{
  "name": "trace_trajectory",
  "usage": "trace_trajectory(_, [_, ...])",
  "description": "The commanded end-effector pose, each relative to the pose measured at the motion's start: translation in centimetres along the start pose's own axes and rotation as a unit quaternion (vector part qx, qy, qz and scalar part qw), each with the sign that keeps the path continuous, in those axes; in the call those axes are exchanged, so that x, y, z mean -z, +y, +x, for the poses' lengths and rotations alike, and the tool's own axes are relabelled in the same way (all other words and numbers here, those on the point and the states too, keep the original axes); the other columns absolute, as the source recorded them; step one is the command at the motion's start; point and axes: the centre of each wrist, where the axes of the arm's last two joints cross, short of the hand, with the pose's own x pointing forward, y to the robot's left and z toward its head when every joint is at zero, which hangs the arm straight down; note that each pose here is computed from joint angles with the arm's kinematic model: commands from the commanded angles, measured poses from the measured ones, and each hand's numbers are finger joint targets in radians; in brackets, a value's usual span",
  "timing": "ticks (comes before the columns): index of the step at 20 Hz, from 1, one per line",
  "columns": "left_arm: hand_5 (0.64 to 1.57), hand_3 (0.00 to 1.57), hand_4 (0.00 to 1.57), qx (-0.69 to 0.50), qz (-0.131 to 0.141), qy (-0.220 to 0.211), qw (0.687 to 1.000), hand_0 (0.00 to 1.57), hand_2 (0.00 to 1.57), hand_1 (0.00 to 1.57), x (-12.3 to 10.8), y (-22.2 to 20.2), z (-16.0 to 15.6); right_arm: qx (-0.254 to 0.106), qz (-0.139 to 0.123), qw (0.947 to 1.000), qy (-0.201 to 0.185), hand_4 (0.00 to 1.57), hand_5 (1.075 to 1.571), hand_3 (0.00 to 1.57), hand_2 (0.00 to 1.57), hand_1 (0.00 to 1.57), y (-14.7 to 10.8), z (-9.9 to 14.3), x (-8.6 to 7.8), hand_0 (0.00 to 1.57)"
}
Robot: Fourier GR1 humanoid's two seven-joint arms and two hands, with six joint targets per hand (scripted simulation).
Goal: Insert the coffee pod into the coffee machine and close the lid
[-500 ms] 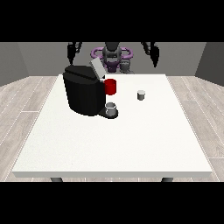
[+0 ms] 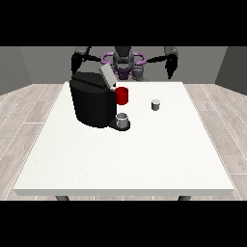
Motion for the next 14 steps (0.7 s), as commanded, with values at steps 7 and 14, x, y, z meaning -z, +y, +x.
trace_trajectory(7, [1.571, 0.00, 0.00, 0.134, -0.007, 0.035, 0.990, 0.00, 0.00, 0.00, 4.9, 7.0, 0.6, -0.031, 0.008, 0.9970, -0.070, 0.00, 1.571, 0.00, 0.00, 0.00, 3.7, 3.9, 2.2, 0.00])
trace_trajectory(14, [1.571, 0.00, 0.00, 0.166, -0.048, 0.086, 0.981, 0.00, 0.00, 0.00, 6.7, 7.6, -0.9, -0.007, 0.010, 0.9990, -0.042, 0.00, 1.571, 0.00, 0.00, 0.00, 5.8, 3.1, 1.1, 0.00])
